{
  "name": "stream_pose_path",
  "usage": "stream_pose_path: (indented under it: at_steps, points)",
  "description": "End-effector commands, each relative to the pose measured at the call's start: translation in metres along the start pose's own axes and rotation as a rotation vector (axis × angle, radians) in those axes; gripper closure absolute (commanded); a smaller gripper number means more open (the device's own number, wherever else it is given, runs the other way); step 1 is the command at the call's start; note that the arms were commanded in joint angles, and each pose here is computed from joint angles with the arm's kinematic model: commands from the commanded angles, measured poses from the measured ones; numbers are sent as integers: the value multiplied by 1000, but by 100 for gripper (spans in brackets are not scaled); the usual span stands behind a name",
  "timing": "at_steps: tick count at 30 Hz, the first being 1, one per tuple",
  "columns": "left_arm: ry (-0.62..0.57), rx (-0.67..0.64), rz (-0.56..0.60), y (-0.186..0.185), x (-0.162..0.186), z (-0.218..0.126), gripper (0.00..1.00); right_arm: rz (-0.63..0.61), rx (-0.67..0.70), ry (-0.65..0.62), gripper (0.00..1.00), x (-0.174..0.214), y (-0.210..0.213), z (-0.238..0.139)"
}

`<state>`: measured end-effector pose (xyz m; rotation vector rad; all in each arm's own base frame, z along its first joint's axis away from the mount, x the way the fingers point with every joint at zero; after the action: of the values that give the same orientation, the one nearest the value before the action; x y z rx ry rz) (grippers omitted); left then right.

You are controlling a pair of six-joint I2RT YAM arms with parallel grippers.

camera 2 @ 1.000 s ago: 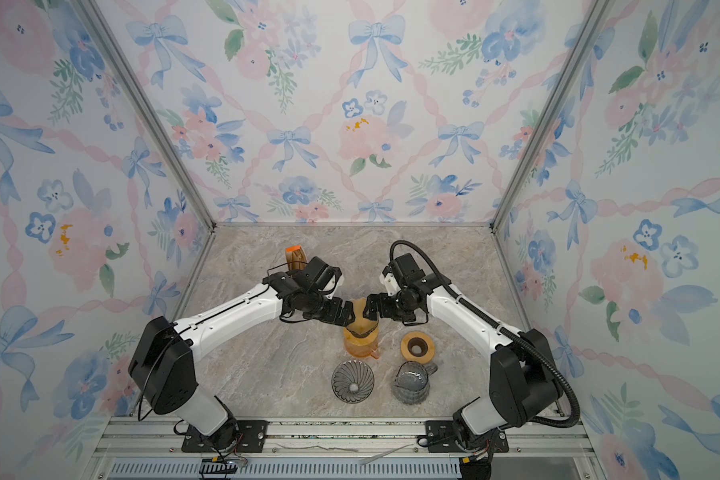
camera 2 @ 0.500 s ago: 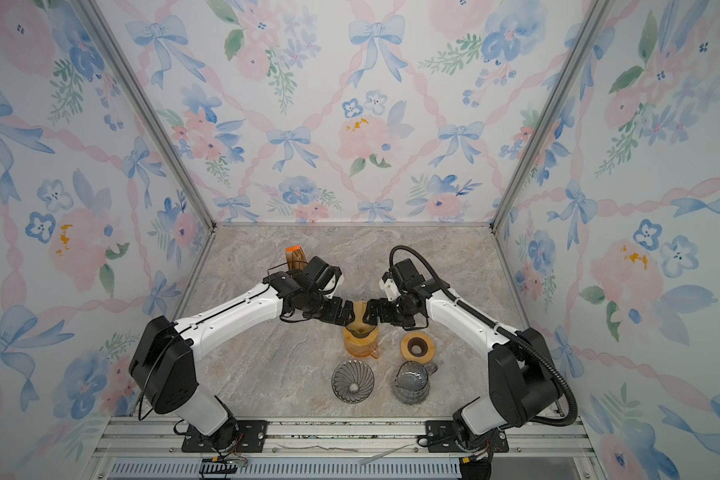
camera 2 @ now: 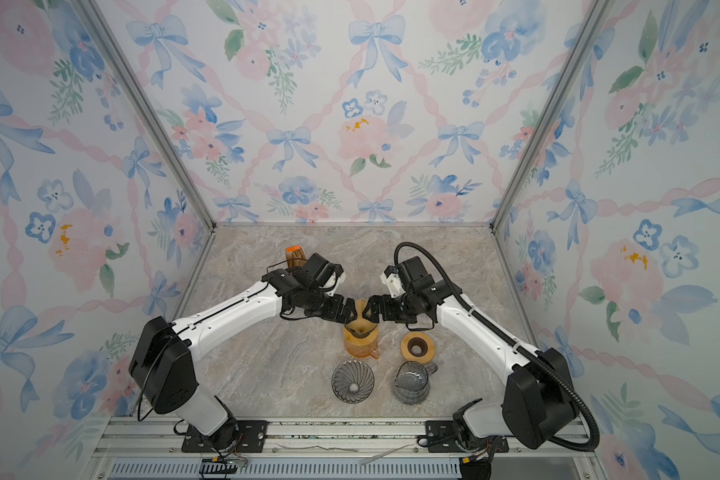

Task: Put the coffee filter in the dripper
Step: 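Release the filter and draw both grippers back from the green dripper, then lower the right gripper onto the clear glass pitcher handle and grasp it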

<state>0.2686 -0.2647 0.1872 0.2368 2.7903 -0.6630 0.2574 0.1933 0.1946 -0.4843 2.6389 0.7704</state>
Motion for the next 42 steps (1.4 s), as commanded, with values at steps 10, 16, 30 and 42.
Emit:
stream_pose_path:
  at_steps: [10, 16, 30, 42]
  points:
    - [-67, 35, 41, -8, -4, -31, 2, -25, 3, -54, 2, 6, 2, -20]
    - [-105, 76, 58, -15, -4, -50, 2, -68, -9, -134, 1, 11, 10, -41]
    - [-267, 276, 138, -25, 17, -89, 2, 6, 255, -188, 16, 72, -17, -92]
    - [-300, 370, 170, -20, 37, -86, 2, 167, 463, -30, 44, 136, -34, -103]
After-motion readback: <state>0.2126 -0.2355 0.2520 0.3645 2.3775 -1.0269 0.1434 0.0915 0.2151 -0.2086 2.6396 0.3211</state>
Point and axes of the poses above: each gripper's point midway between its finger pads, its own z axis out along the fingers, its own y axis along the line the jaws close on, x = y × z, the point moved 5 cm from there along -z, back along the fingers, and after that the axes turned 9 degrees about -z, right-handed, at the moved point
